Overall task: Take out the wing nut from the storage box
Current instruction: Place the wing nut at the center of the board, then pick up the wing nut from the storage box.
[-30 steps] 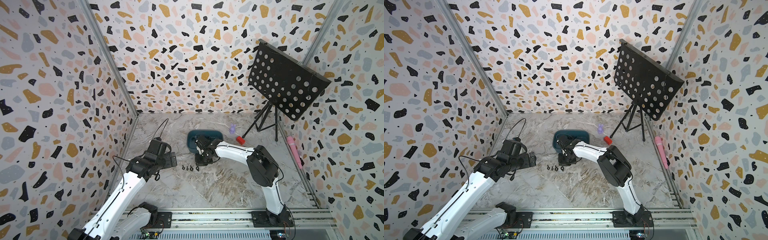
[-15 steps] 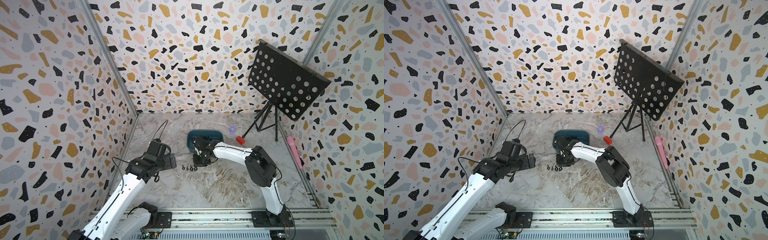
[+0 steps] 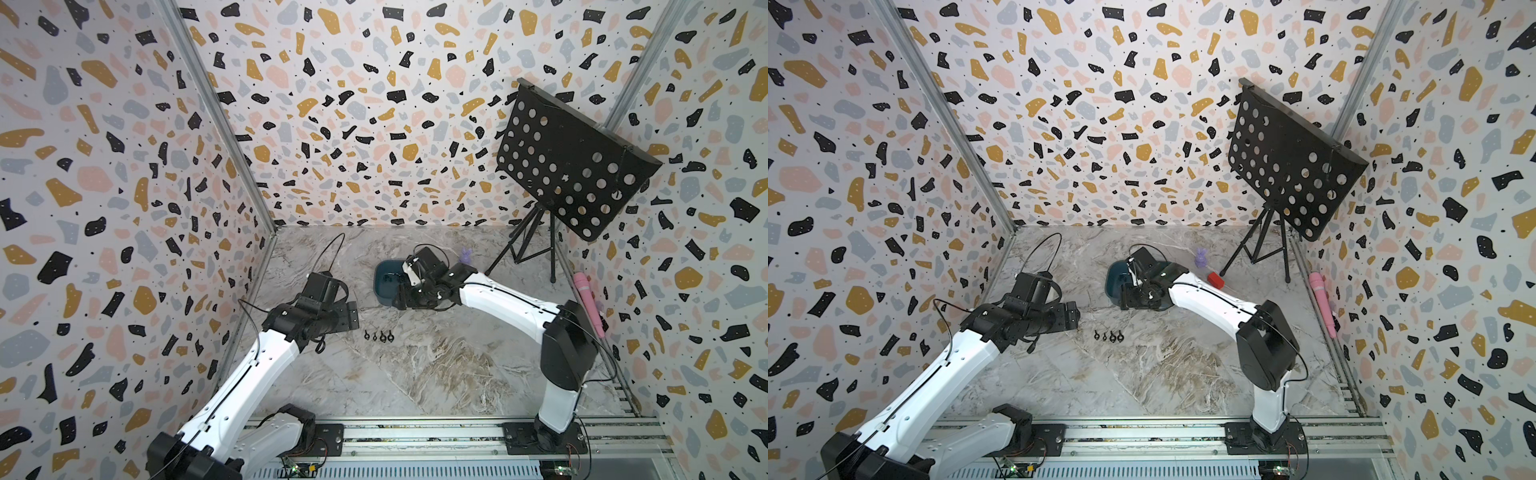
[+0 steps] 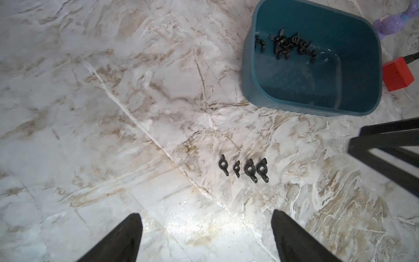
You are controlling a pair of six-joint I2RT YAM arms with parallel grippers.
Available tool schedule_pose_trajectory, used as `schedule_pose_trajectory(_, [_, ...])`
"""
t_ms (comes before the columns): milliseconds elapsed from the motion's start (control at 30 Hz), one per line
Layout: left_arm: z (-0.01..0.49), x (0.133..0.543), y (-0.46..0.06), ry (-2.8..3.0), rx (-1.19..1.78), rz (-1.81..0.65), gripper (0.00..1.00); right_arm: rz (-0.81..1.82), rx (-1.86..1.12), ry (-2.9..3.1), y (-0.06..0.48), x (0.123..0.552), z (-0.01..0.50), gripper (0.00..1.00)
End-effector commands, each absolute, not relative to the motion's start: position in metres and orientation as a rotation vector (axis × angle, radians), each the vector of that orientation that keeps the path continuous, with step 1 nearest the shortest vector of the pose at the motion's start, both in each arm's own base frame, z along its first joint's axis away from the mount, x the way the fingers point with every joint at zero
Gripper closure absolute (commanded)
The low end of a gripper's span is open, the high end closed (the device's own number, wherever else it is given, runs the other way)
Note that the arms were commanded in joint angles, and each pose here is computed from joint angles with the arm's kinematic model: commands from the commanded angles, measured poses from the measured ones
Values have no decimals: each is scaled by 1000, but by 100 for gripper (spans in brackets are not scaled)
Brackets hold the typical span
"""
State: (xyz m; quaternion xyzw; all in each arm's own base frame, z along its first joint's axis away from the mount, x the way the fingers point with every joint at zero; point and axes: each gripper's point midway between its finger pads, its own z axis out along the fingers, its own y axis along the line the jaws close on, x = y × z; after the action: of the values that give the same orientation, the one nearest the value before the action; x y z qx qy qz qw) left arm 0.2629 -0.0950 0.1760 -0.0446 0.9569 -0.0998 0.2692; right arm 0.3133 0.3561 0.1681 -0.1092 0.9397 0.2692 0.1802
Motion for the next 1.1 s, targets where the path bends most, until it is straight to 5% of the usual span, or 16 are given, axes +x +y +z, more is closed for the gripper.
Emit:
schedule_pose_trajectory(0, [195, 288, -117, 2515, -61, -383, 13, 694, -294, 2615, 323, 321, 178, 22])
schedule_pose_trajectory(233, [188, 324, -148, 2531, 61, -415, 26, 663, -213, 2592, 273, 328, 184, 0])
schedule_pose_trajectory(733, [142, 405, -255, 2509, 562, -338, 58, 666, -48, 2579, 199, 330, 189, 0])
schedule_pose_trajectory(1067, [101, 458, -291, 2498, 686, -293, 67, 696, -42, 2591, 190, 325, 188, 0])
